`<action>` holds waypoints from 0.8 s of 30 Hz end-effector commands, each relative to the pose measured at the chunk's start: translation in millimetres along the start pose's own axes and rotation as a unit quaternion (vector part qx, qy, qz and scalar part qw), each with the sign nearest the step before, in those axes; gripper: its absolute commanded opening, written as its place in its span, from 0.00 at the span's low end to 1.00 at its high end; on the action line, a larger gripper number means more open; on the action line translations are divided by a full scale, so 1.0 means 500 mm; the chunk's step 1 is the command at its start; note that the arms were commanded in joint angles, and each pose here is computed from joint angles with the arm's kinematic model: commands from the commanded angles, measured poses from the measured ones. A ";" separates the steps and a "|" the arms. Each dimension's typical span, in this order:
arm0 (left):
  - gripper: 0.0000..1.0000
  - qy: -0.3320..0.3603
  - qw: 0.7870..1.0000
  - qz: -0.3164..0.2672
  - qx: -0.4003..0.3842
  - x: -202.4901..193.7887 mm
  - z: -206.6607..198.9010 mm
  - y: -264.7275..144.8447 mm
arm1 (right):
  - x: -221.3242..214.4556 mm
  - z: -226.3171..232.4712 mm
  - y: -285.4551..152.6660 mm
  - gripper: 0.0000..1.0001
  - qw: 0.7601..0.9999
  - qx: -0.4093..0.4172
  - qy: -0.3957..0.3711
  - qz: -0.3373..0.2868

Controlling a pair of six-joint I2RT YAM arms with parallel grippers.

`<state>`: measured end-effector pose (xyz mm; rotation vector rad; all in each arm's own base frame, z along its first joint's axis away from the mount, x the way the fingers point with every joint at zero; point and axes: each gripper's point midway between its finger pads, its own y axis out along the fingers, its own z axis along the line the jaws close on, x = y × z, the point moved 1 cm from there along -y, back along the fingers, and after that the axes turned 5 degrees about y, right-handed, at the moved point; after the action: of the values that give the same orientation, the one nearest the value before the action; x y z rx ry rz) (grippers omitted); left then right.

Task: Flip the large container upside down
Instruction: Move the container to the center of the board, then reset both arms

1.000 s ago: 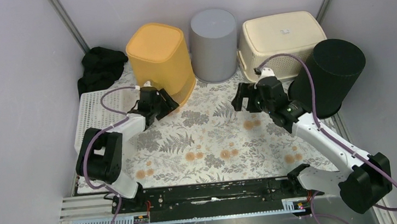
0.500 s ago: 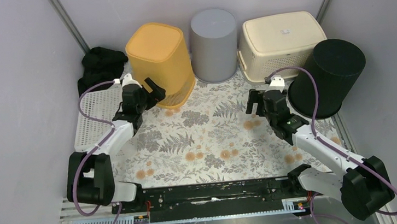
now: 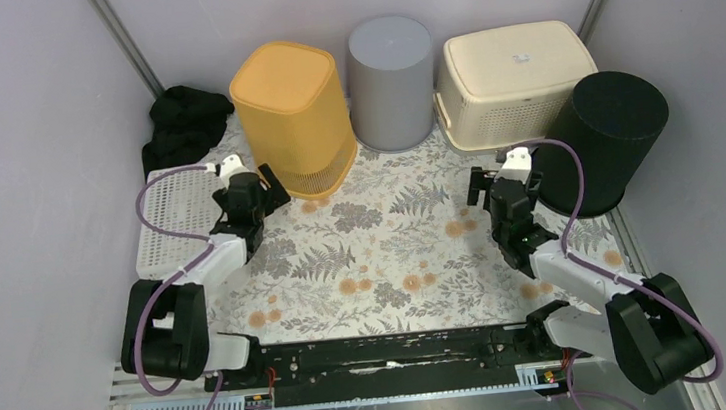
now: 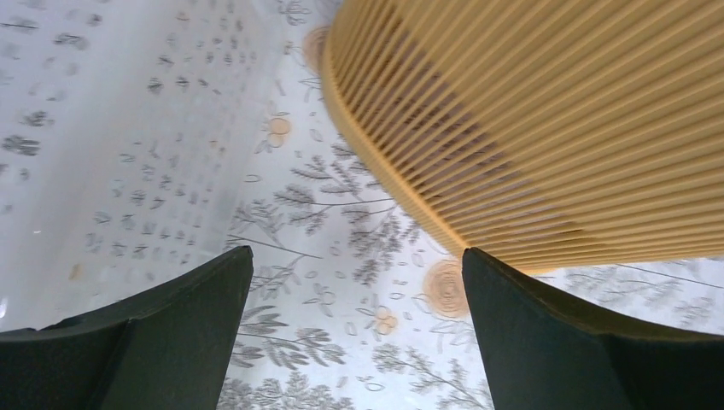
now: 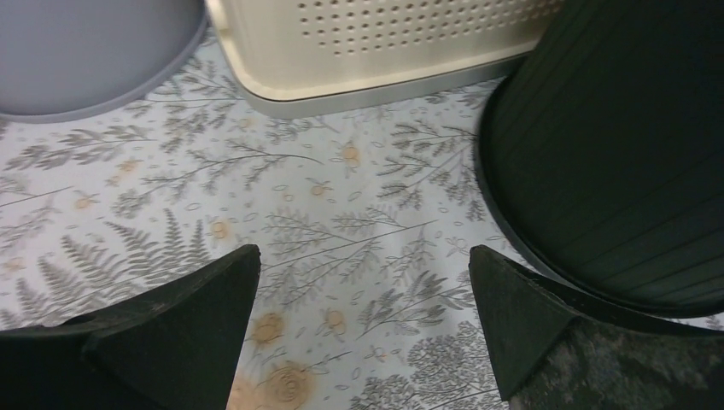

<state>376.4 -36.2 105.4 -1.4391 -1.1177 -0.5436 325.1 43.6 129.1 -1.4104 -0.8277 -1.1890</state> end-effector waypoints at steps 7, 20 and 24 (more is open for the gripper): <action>1.00 0.078 0.990 -0.094 0.069 0.058 0.072 0.013 | 0.014 -0.069 0.058 0.99 0.995 -0.073 0.007 -0.061; 1.00 0.144 0.977 -0.155 0.015 0.017 0.077 0.015 | -0.036 -0.170 0.062 0.99 0.986 -0.112 0.050 -0.110; 1.00 0.129 0.966 -0.225 -0.020 0.024 0.090 -0.018 | -0.048 -0.142 0.090 0.99 0.993 -0.077 0.025 -0.083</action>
<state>362.3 1.5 77.0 -1.1696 -1.0617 -0.8602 320.8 -42.9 60.5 -1.5830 -0.7462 -1.3761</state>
